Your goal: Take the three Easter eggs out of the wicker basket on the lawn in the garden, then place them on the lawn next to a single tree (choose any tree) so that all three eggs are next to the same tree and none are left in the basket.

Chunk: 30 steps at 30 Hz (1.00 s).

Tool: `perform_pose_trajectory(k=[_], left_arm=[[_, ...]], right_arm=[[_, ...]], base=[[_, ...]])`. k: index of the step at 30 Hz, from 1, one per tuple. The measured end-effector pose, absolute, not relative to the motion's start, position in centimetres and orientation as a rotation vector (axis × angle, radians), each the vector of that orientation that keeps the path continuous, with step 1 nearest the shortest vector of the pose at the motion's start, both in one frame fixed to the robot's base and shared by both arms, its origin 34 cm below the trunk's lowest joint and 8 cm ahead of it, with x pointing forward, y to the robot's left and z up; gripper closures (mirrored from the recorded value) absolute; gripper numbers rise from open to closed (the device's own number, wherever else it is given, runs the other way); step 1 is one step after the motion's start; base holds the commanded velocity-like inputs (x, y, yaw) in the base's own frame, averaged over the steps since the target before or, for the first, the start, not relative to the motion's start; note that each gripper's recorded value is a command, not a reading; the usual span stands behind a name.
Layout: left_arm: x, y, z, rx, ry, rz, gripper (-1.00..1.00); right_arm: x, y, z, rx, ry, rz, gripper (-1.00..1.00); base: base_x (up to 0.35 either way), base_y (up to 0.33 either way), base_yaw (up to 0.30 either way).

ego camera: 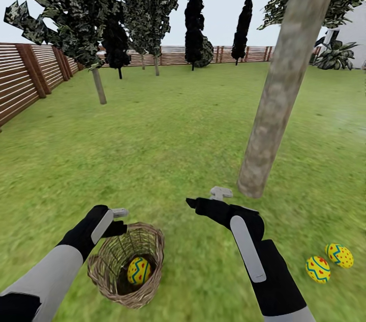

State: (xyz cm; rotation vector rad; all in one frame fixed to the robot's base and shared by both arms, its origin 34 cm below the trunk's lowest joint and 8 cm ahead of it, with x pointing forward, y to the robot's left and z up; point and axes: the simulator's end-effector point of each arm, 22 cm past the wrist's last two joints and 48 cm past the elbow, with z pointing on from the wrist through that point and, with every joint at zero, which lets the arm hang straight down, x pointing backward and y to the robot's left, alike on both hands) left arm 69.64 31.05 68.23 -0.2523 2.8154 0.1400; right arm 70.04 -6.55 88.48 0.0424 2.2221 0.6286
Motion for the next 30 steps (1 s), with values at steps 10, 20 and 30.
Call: perform_pose_trajectory(k=[10,20,30], left_arm=[[69.55,31.02,68.2,-0.251,2.82,0.139,-1.0],[69.46,30.95,68.15,-0.248,2.825,0.14,-1.0],[68.68,30.79,67.94,-0.236,2.867,0.137,-1.0]], right_arm=[[70.04,-6.53,88.49,0.042,2.222,0.629,-1.0],[70.05,-6.53,88.48,0.043,2.222,0.629,-1.0],[70.06,-6.56,88.46,0.042,2.222,0.629,-1.0]], base=[[0.146,0.002,-0.002],[0.06,0.017,0.0],[0.008,0.003,0.0]])
